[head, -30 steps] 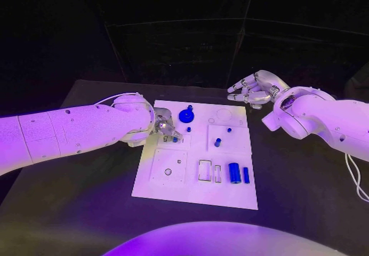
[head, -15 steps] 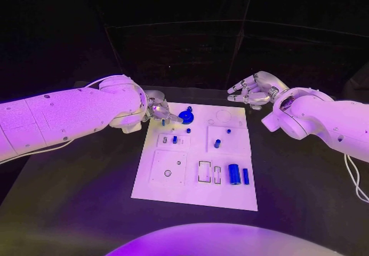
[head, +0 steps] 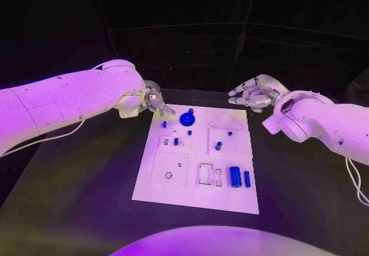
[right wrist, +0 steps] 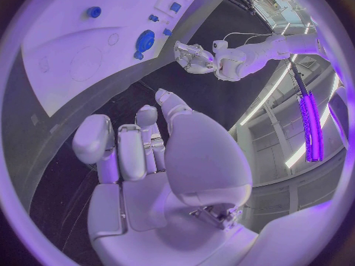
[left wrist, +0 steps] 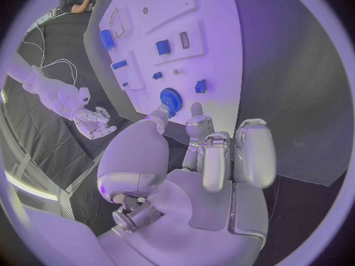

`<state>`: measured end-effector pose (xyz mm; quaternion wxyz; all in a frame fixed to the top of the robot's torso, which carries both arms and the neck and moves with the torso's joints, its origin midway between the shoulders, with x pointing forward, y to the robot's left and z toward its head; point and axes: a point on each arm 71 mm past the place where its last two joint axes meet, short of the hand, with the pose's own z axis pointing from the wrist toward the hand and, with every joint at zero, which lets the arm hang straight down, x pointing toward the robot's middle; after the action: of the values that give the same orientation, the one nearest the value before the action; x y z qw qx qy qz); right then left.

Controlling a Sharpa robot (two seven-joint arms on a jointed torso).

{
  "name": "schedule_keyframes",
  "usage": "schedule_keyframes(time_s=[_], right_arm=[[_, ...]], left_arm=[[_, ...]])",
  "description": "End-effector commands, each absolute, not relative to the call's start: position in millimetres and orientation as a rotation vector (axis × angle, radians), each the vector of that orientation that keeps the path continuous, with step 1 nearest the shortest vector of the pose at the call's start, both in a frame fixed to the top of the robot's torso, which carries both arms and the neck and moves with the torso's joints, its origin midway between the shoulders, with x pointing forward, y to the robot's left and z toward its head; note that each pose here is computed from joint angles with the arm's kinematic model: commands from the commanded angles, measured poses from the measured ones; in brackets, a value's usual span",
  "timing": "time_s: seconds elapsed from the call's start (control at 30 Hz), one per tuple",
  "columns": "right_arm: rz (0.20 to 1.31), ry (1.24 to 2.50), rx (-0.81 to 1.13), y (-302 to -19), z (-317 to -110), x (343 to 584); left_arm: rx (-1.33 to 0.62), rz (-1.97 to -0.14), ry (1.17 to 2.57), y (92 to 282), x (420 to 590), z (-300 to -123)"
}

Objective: Assemble the parts on the task board

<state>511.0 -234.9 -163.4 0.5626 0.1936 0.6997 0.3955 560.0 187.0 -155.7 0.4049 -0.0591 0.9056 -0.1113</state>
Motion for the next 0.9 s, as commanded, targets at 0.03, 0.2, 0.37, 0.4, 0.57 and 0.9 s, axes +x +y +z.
schedule_keyframes(time_s=[0.03,0.2,0.37,0.4,0.57,0.9], right_arm=[[0.944,1.648,0.449,-233,-162,511],[0.945,1.649,0.449,-233,-162,511],[0.946,1.649,0.448,-233,-162,511],[0.946,1.650,0.448,-233,-162,511],[0.947,1.650,0.447,-232,-162,511],[0.948,1.651,0.447,-231,-162,511]], left_arm=[[-0.113,-0.228,2.352,192.4,565.4,-160.3],[-0.122,-0.190,2.359,195.7,572.5,-166.1],[-0.126,-0.175,2.369,195.3,574.8,-172.6],[-0.127,-0.172,2.372,195.0,575.1,-174.2],[-0.129,-0.168,2.381,193.3,575.4,-180.0],[-0.129,-0.183,2.371,187.3,573.7,-183.9]])
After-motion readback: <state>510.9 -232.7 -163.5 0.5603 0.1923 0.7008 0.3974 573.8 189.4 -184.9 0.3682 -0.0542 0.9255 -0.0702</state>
